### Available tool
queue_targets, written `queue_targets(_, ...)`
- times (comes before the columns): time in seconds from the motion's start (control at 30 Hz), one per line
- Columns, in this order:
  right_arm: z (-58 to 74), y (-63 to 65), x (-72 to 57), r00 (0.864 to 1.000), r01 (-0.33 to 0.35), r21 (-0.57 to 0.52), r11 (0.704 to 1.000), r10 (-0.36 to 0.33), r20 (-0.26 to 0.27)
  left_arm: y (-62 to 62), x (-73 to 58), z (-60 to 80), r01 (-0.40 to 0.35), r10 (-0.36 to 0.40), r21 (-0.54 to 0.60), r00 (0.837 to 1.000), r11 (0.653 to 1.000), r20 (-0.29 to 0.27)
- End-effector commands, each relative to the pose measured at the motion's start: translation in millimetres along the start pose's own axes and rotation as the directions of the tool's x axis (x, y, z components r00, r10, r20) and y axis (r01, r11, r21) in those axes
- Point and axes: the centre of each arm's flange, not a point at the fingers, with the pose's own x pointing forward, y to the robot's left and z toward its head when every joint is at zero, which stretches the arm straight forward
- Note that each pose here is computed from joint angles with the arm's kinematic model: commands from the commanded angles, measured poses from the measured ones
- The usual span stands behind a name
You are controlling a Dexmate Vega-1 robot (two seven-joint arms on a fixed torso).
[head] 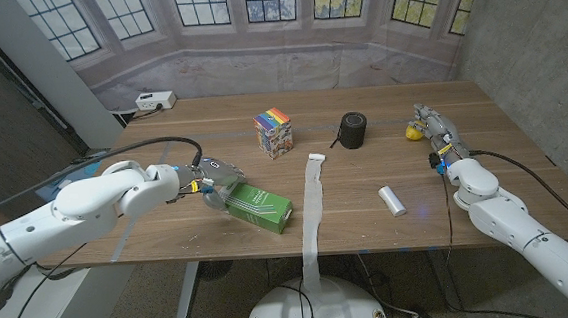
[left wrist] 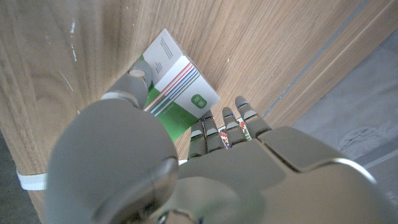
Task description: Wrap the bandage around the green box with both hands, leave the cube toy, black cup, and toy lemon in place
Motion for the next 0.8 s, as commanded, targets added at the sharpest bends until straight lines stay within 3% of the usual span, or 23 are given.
queue_targets(0.03, 3.2, 2.6, 1.6, 1.000, -0.011, -0.009, 1.000, 0.011, 0.003, -7.4, 0.2, 1.6, -0.025, 0.026, 0.014, 0.999, 1.000, -0.018)
queue_targets(0.37, 0.2, 4.4, 0.7, 1.000, -0.015, -0.007, 1.000, 0.015, 0.001, -8.3, -0.5, 2.8, -0.050, 0.050, 0.019, 0.998, 0.999, -0.023)
queue_targets(0.8, 9.8, 10.9, 5.2, 0.999, -0.039, -0.027, 0.999, 0.039, 0.007, -2.1, -2.6, -1.9, -0.058, 0.058, 0.008, 0.998, 0.998, -0.026)
